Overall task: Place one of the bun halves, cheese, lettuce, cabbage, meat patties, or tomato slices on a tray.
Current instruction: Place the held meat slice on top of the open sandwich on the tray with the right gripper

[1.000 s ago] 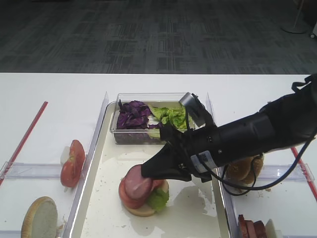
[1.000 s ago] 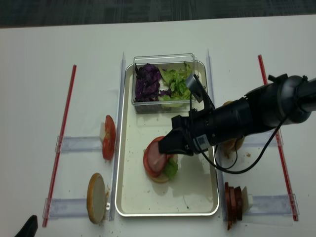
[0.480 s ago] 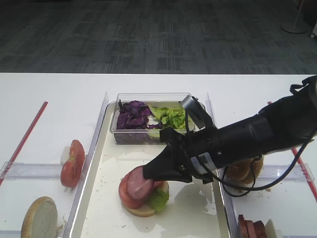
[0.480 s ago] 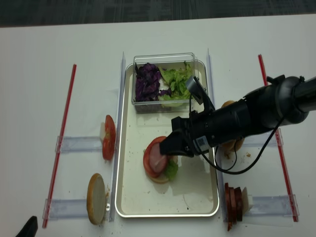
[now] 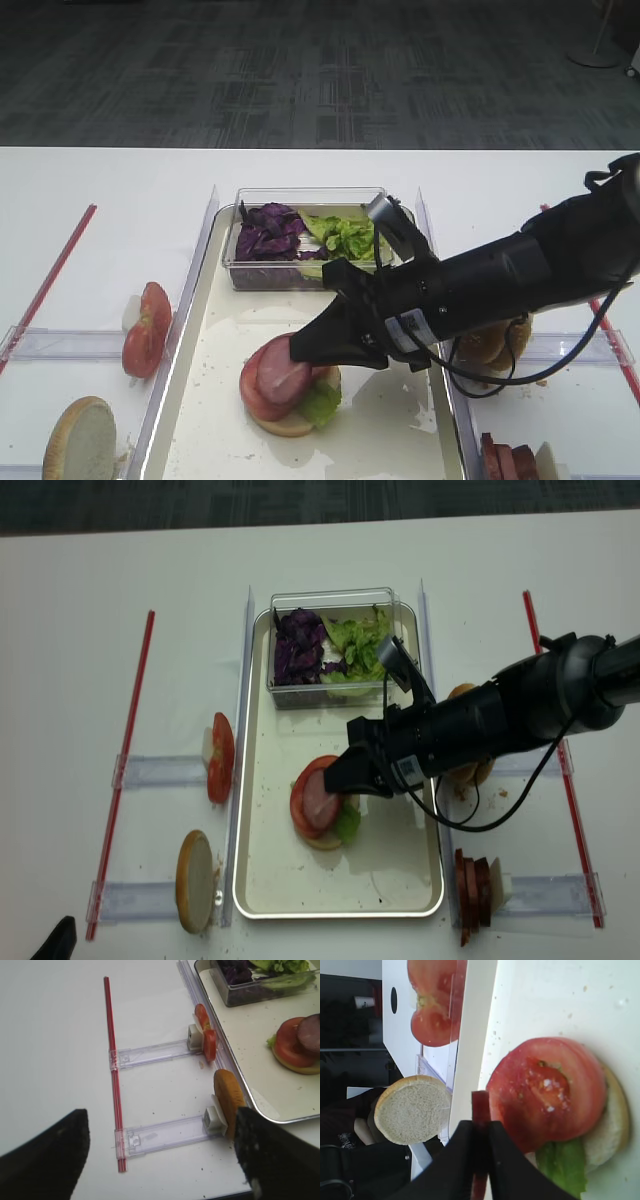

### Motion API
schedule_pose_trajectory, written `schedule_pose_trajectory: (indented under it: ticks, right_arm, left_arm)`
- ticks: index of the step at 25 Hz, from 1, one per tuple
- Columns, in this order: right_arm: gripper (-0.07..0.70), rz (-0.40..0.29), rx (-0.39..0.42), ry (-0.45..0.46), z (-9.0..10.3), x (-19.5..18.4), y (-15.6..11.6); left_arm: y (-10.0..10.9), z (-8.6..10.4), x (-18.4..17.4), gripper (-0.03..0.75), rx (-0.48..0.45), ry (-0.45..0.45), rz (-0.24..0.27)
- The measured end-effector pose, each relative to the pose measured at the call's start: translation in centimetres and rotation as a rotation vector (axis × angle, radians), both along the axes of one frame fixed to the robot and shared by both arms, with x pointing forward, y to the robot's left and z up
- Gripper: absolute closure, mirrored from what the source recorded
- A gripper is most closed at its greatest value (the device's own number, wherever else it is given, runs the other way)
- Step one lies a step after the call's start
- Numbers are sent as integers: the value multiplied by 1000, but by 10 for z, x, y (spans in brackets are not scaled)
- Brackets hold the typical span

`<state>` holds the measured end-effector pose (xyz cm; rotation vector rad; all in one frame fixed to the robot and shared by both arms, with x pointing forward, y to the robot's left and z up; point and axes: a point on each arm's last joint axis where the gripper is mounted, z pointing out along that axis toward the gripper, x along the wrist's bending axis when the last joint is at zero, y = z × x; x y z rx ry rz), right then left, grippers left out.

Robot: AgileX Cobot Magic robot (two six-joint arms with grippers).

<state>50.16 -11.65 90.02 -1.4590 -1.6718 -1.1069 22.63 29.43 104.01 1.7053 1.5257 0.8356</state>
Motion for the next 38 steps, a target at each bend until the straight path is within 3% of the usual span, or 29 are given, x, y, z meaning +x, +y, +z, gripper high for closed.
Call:
schedule_pose_trajectory:
  ticks: [25, 38]
  right_arm:
    - [524, -16, -22, -4, -2, 1, -1]
    - [443, -16, -22, -4, -2, 1, -1]
  left_arm:
    - [0, 0, 0, 170, 0, 0, 0]
    - [0, 0, 0, 170, 0, 0, 0]
